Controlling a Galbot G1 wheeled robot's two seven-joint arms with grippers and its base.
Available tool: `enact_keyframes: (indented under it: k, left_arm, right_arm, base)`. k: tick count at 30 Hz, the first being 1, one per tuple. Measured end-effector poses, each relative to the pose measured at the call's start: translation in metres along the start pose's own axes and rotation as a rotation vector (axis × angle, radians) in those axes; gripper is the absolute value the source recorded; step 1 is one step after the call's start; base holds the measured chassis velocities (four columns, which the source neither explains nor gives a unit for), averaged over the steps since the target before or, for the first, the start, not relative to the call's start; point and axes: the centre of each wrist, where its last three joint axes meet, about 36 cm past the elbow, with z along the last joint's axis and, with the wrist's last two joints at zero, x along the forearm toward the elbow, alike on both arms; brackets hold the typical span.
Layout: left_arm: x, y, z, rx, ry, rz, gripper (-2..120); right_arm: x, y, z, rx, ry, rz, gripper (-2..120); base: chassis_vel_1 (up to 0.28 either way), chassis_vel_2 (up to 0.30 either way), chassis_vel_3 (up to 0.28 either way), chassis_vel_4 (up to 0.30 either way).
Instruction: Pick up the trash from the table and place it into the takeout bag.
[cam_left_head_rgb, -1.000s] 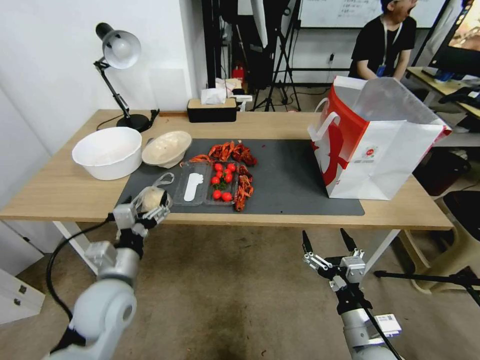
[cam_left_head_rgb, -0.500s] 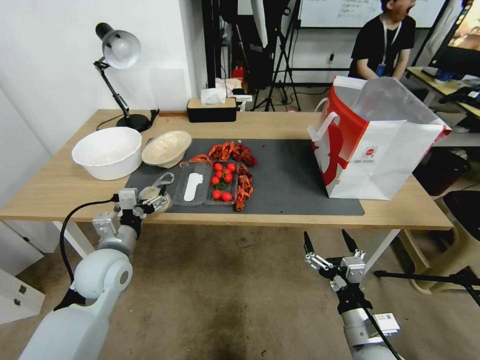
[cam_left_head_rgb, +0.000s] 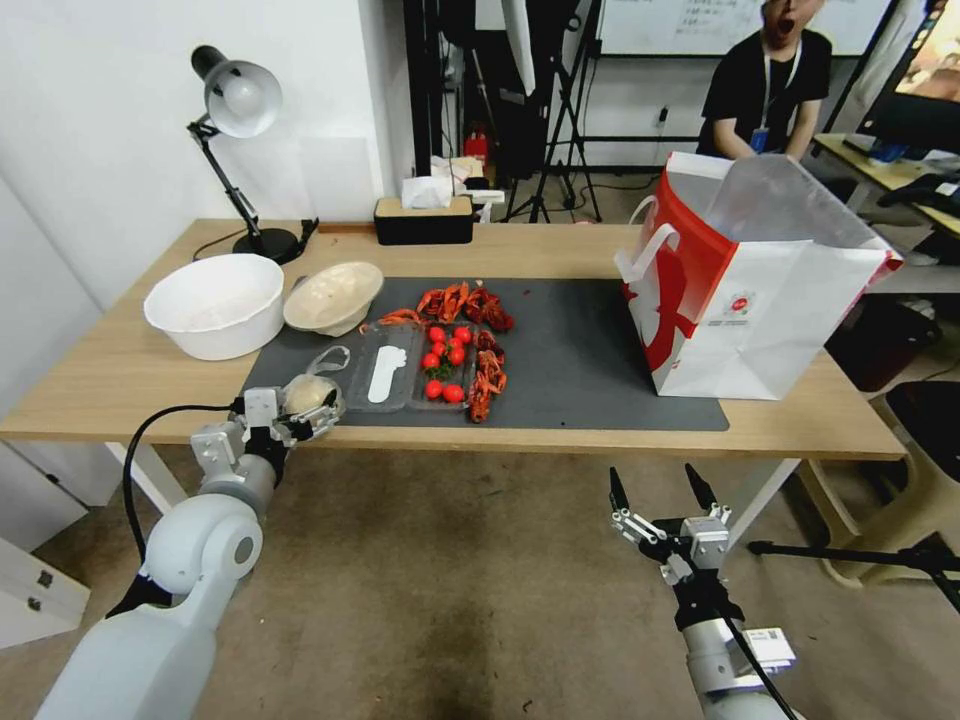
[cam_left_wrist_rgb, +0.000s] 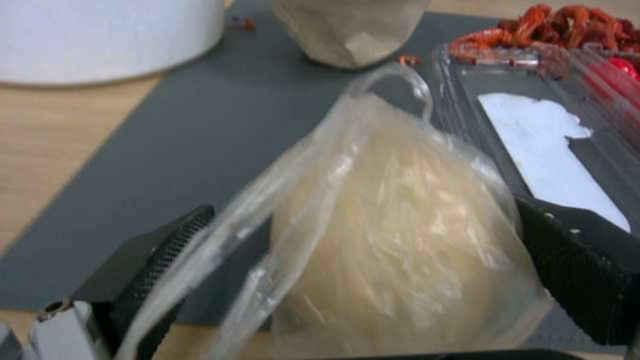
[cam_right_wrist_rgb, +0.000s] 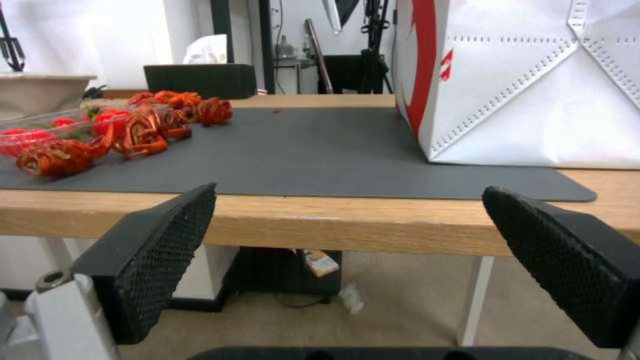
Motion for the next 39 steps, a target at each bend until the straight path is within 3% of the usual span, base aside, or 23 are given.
enact_keyframes:
  k: [11,14,22,23,26,29,32,37,38,39]
  left_arm:
    - [-0.003,-0.002,-0.004,0.072,0.055,0.002,100]
    - [-0.004,-0.003,-0.005,0.084,0.058,-0.005,95]
    - [-0.006,-0.004,-0.003,0.107,0.062,-0.007,62]
    - [-0.006,-0.004,-0.003,0.107,0.062,-0.007,62]
    - [-0.007,-0.008,-0.003,0.139,0.037,0.02,46]
    - [-0.007,-0.009,-0.006,0.153,0.013,0.04,40]
    - [-0.004,-0.012,-0.018,0.17,-0.075,0.105,25]
    - [-0.002,-0.014,-0.025,0.177,-0.126,0.151,20]
    - [0.0,-0.019,-0.034,0.189,-0.174,0.225,13]
    - [-0.001,-0.02,-0.036,0.188,-0.183,0.236,11]
  right_arm:
    - [0.001,0.001,0.002,0.003,0.002,0.011,100]
    - [0.001,0.002,0.002,0.002,0.002,0.012,100]
    - [0.001,0.004,0.002,0.0,0.001,0.015,100]
    - [0.001,0.004,0.002,0.0,0.001,0.015,100]
    - [0.0,0.006,0.002,-0.002,-0.002,0.016,100]
    - [0.0,0.006,0.002,-0.002,-0.002,0.016,100]
    - [0.0,0.006,0.002,-0.002,-0.002,0.018,100]
    - [0.0,0.006,0.002,-0.002,-0.002,0.019,100]
    - [0.001,0.006,0.001,-0.003,-0.002,0.019,100]
    - [0.001,0.006,0.0,-0.003,-0.004,0.019,100]
  base:
    - [0.0,0.0,0.0,0.0]
    - [0.0,0.0,0.0,0.0]
    - [0.0,0.0,0.0,0.0]
    - [0.0,0.0,0.0,0.0]
    - [0.0,0.0,0.0,0.0]
    - [0.0,0.0,0.0,0.0]
    - [0.0,0.0,0.0,0.0]
    - [0.0,0.0,0.0,0.0]
    - [0.0,0.0,0.0,0.0]
    - [0.0,0.0,0.0,0.0]
